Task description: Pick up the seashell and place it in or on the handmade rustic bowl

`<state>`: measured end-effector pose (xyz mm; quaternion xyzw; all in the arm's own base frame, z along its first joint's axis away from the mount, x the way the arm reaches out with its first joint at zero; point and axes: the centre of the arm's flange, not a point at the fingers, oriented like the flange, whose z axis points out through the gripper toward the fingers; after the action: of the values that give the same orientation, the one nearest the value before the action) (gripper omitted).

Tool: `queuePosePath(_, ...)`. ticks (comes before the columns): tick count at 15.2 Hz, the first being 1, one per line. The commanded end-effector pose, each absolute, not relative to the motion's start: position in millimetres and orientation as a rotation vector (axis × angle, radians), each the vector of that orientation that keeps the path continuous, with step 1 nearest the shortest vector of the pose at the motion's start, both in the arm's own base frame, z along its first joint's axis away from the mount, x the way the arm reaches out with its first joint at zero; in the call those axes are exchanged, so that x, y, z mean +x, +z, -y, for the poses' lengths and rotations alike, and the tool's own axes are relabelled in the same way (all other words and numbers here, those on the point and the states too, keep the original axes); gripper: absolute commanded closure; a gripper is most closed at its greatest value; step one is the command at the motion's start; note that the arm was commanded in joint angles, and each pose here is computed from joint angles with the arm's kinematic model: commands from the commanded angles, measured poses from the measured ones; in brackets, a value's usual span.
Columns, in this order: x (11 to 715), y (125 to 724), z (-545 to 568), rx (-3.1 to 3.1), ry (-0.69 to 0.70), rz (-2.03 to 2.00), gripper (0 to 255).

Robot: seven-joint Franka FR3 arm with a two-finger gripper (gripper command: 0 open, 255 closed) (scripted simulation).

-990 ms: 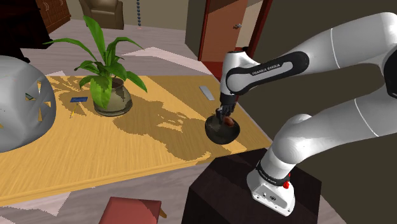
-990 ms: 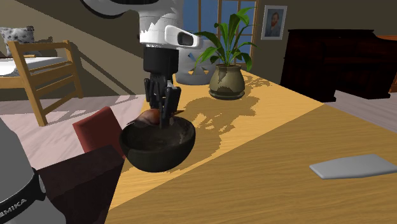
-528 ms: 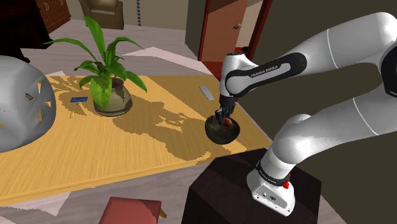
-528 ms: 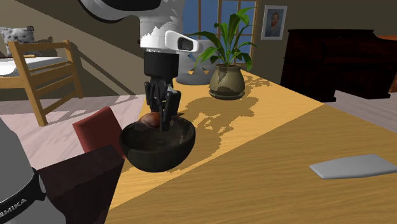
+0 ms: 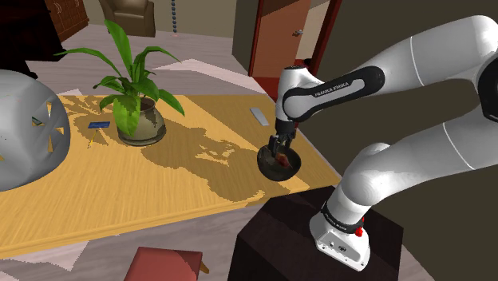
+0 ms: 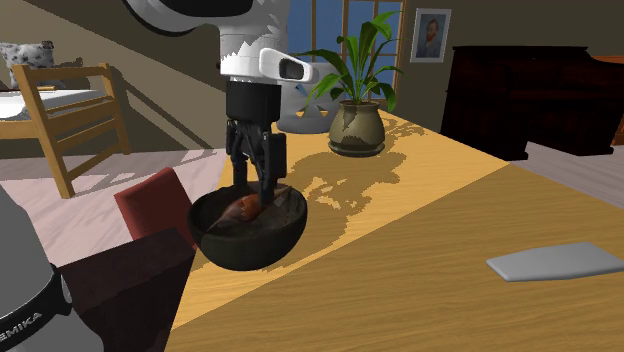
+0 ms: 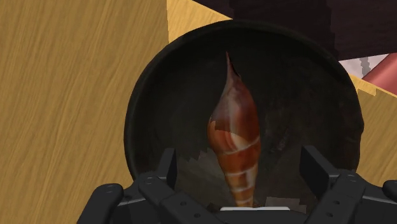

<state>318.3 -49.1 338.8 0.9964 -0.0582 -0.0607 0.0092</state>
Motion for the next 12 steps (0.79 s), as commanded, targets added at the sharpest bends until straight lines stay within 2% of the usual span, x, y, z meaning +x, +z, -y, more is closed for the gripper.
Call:
queuePosePath(1, 319.9, 351.9, 49.0, 3.112, -0.190, 0.182, 0)
queuePosePath(4, 324.4, 388.4, 48.5, 3.112, -0.190, 0.182, 0)
queuePosePath(12, 324.4, 388.4, 48.5, 3.112, -0.189, 0.182, 0)
